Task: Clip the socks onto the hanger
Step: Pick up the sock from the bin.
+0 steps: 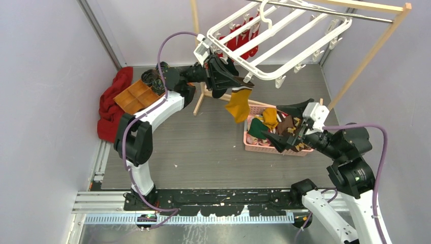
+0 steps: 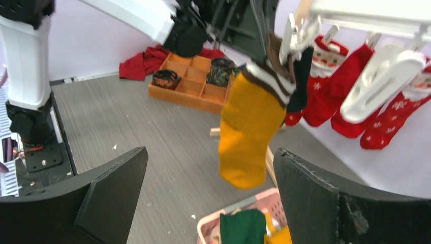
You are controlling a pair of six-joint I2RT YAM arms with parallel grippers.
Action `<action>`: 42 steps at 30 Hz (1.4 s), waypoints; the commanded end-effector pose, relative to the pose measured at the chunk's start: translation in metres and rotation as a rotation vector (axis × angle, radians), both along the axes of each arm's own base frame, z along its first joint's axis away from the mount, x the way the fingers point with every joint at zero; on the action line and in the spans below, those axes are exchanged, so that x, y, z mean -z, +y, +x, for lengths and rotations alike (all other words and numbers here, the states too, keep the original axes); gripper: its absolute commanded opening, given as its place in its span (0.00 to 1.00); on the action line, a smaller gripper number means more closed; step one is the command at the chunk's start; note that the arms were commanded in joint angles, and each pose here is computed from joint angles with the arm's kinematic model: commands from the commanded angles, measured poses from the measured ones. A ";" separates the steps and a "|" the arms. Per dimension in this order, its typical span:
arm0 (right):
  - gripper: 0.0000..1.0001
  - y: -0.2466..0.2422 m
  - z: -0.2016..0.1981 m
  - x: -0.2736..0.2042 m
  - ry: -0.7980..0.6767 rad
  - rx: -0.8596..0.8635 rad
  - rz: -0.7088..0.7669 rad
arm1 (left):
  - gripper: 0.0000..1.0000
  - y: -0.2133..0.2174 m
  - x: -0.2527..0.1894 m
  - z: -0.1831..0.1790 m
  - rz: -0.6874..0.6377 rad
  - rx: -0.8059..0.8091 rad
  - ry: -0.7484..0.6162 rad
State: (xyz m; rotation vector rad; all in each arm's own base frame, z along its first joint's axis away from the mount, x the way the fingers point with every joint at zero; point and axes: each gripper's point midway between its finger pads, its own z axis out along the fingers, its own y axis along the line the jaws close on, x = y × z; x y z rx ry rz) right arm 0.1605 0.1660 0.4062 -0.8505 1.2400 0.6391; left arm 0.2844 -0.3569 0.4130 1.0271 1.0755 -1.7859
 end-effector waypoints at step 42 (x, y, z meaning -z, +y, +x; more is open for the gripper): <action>0.49 -0.071 0.101 0.243 0.536 -0.217 -0.610 | 0.00 0.052 -0.029 0.048 -0.080 -0.214 -0.013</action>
